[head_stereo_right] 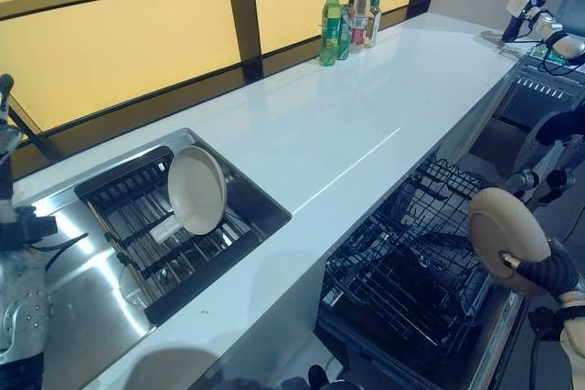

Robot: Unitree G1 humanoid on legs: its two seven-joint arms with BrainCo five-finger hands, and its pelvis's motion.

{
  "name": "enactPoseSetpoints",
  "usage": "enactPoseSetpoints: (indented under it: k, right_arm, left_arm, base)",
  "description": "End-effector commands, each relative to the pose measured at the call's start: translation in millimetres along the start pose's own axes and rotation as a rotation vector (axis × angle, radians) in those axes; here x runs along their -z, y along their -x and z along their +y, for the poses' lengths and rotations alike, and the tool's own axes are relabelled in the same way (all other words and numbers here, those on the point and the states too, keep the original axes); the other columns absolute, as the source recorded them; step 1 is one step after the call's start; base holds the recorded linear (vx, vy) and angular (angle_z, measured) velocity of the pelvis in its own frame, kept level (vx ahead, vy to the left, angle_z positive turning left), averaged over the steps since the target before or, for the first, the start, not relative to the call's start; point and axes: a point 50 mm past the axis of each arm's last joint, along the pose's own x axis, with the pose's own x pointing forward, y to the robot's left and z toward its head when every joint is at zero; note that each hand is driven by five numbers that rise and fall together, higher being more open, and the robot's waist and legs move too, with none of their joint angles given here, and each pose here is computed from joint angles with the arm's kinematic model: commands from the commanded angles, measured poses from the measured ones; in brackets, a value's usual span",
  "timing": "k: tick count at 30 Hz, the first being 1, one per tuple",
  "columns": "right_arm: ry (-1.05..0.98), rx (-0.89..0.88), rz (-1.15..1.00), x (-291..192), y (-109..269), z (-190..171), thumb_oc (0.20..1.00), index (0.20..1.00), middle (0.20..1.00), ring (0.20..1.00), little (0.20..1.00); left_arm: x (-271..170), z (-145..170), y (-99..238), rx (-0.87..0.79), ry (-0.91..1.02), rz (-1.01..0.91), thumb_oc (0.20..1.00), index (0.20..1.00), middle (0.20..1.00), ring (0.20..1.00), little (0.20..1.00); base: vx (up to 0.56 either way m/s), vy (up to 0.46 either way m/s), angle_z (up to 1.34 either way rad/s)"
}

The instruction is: Pick up plates and place into dishwasher.

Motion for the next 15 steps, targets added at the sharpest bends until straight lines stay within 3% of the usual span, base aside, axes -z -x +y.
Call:
enactPoseSetpoints:
  k: [1, 9, 15]
  right_arm:
    - [-0.004, -0.116, -0.016, -5.5, -12.6, -9.6, 0.2, 0.2, 0.2, 0.2, 0.2]
    - [-0.013, -0.487, 0.1, 22.7, -14.4, 20.1, 0.2, 0.2, 0.2, 0.2, 0.2]
    - [-0.152, -0.532, 0.028, 16.4, -18.8, 21.7, 0.2, 0.2, 0.2, 0.2, 0.2]
  left_arm:
    - [1.0, -4.1, -9.6, 0.068, -0.036, -0.001, 1.0, 1.0, 1.0, 1.0, 1.0]
    - [7.7, -18.1, -18.0, 0.138, -0.055, 0.026, 1.0, 1.0, 1.0, 1.0, 1.0]
    - [10.2, -21.5, -19.8, 0.178, -0.057, 0.032, 1.0, 1.0, 1.0, 1.0, 1.0]
  base:
    - [0.08, -0.132, 0.0]
    - [0.05, -0.139, 0.02]
    - [0.04, -0.092, 0.01]
